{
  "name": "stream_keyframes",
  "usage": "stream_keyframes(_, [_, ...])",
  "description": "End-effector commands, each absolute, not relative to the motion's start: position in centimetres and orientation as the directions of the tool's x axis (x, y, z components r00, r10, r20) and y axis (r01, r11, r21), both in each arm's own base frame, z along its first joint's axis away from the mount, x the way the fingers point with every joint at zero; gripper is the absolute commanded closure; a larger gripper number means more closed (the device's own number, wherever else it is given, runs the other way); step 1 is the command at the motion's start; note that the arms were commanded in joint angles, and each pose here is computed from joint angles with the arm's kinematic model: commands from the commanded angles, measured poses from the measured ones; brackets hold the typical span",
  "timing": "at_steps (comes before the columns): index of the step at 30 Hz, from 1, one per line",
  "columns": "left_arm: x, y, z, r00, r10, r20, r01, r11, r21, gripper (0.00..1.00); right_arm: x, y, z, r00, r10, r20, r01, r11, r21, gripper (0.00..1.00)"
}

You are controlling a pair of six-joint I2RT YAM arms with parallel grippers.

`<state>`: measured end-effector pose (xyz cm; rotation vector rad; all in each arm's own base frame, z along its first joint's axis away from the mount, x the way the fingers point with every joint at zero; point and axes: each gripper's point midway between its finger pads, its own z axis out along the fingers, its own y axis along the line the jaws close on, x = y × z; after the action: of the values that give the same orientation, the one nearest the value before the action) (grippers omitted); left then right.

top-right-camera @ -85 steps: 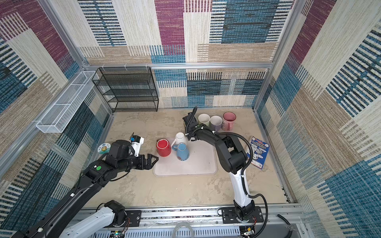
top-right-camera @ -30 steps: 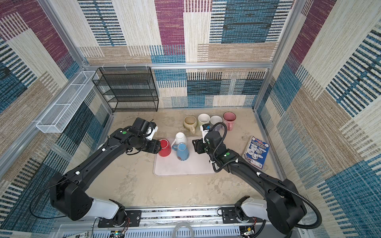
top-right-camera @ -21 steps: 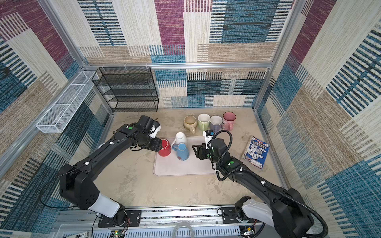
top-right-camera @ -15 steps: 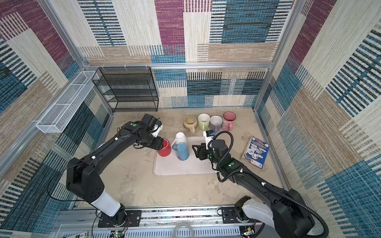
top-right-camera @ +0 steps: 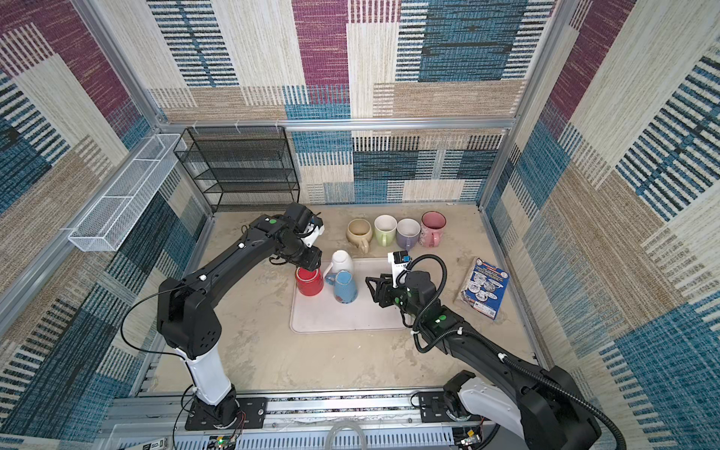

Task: Turn the mug right side up
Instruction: Pick up the mug from the tray.

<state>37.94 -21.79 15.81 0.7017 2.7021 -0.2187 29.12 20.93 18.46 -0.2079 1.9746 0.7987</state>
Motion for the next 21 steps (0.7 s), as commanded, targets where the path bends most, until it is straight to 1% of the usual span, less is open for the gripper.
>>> stream_keyframes(1, [37.9, -22.7, 15.5, -0.786, 0.510, -0.349, 0.564, 0.823, -0.068, 0.46, 29.2, 21.1, 20.1, -0.482, 0.220, -0.848, -0.476, 0.747, 0.465, 0.41])
stream_keyframes(6, [38.5, -24.1, 14.2, -0.758, 0.561, -0.331, 0.610, 0.790, -0.057, 0.48, 28.8, 20.7, 21.0, -0.453, 0.245, -0.857, -0.487, 0.738, 0.468, 0.43])
stream_keyframes(11, [38.8, -25.2, 12.6, -0.737, 0.602, -0.306, 0.642, 0.766, -0.039, 0.46, 28.7, 20.3, 21.3, -0.441, 0.258, -0.860, -0.482, 0.740, 0.469, 0.43])
stream_keyframes(21, [40.4, -25.5, 10.8, -0.737, 0.614, -0.281, 0.638, 0.770, 0.007, 0.46, 28.5, 20.3, 21.3, -0.443, 0.261, -0.858, -0.487, 0.733, 0.475, 0.43])
